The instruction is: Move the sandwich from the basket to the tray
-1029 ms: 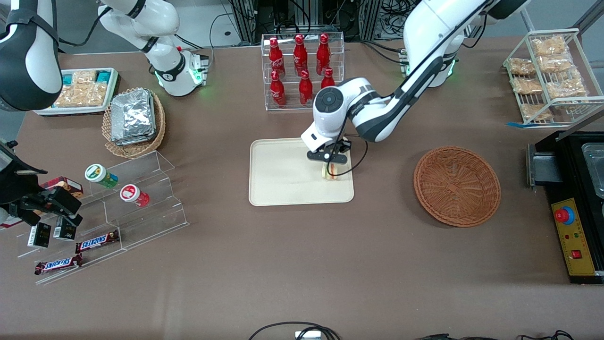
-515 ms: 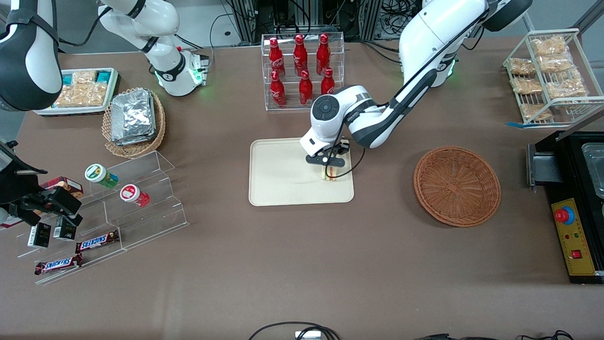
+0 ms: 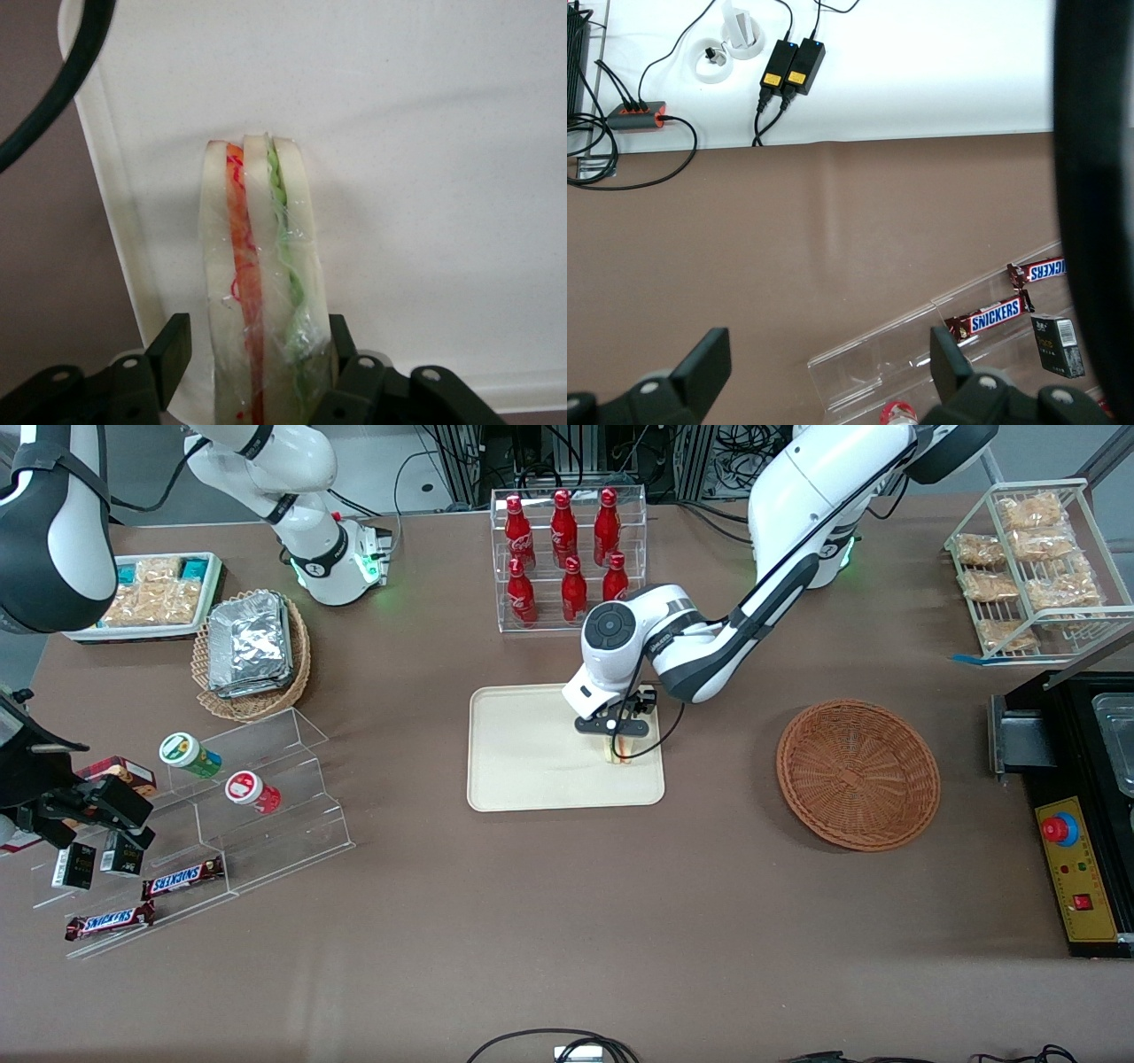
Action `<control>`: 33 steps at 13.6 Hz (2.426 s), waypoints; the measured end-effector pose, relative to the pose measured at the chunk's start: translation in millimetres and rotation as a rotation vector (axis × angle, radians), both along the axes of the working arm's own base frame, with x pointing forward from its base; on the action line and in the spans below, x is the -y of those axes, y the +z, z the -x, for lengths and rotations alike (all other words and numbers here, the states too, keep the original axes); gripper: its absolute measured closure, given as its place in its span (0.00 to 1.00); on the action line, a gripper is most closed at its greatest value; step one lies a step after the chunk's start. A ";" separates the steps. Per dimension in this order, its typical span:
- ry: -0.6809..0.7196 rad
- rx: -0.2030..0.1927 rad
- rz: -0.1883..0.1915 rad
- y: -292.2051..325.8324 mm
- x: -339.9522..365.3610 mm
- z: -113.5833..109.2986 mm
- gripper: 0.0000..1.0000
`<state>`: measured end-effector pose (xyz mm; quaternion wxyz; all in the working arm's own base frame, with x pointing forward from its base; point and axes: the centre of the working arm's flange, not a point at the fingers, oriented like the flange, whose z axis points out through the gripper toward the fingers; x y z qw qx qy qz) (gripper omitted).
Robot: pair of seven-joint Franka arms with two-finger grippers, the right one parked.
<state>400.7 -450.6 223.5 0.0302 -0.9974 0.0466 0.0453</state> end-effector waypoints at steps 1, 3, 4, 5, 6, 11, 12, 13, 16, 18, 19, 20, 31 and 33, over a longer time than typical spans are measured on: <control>0.014 0.005 0.002 1.9 0.2 -2.8 0.29; 0.038 0.017 0.005 6.7 -1.3 -11.7 0.25; 0.058 0.022 0.000 11.1 -3.2 -19.1 0.21; 0.081 0.028 -0.012 18.2 -5.1 -28.8 0.21; 0.103 0.034 -0.025 28.1 -6.4 -39.9 0.15; 0.264 0.090 -0.028 82.5 -33.8 -107.1 0.01; 0.301 0.097 -0.034 91.1 -44.8 -119.5 0.00; 0.331 0.100 -0.048 100.6 -56.5 -130.6 0.00; 0.400 0.111 -0.101 134.2 -81.1 -153.8 0.00; 0.441 0.122 -0.130 154.9 -97.3 -168.3 0.00; 0.460 0.125 -0.145 163.9 -106.1 -174.4 0.00; 0.485 0.127 -0.160 172.1 -118.5 -181.4 0.00; 0.386 0.020 -0.090 283.8 -297.0 -203.3 0.00; 0.326 -0.007 -0.071 316.4 -344.1 -187.7 0.00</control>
